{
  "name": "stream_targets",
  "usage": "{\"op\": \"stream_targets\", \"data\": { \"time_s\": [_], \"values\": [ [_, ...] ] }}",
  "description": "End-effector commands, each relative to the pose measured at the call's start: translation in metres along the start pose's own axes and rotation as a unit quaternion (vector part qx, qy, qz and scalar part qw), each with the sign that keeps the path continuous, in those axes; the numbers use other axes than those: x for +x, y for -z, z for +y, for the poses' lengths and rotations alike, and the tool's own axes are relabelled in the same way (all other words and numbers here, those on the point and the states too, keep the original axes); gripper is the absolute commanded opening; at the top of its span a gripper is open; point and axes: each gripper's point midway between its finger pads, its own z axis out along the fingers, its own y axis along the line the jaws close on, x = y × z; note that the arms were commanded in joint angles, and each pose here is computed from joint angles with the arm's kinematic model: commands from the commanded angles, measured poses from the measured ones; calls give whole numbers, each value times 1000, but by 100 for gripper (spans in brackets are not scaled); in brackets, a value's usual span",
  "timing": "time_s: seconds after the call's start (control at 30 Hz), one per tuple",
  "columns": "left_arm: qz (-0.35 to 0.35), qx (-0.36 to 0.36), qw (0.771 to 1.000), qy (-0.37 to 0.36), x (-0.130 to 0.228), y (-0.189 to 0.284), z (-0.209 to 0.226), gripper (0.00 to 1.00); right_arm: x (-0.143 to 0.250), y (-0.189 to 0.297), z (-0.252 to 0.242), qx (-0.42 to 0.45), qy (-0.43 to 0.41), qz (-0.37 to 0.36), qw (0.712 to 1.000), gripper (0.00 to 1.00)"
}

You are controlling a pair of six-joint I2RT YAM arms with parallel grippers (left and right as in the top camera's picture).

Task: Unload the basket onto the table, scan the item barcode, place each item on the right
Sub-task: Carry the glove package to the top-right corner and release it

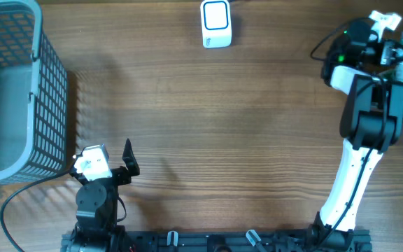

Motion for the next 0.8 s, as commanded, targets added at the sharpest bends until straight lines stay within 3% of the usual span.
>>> {"op": "stream_targets", "data": {
  "time_s": [0.0,0.07,0.27,0.37,0.43,0.5,0.67,0.77],
  "values": [
    [-3,4,1000,9,0,0,-1,100,-20,1,-21,2,-69,-7,998,94],
    [-3,4,1000,9,0,0,-1,100,-27,5,-30,3,-81,-9,997,100],
    [-3,4,1000,9,0,0,-1,100,-83,45,-84,-23,-165,-52,985,100],
    [-3,4,1000,9,0,0,-1,100,-122,98,-137,-63,-230,-98,966,100],
    [-3,4,1000,9,0,0,-1,100,-152,157,-198,-113,-281,-153,941,100],
    [-3,4,1000,9,0,0,-1,100,-161,202,-244,-155,-305,-182,922,100],
    [-3,4,1000,9,0,0,-1,100,-129,298,-357,-290,-371,-178,864,100],
    [-3,4,1000,9,0,0,-1,100,-106,346,-420,-392,-397,-211,803,100]
  ]
}}
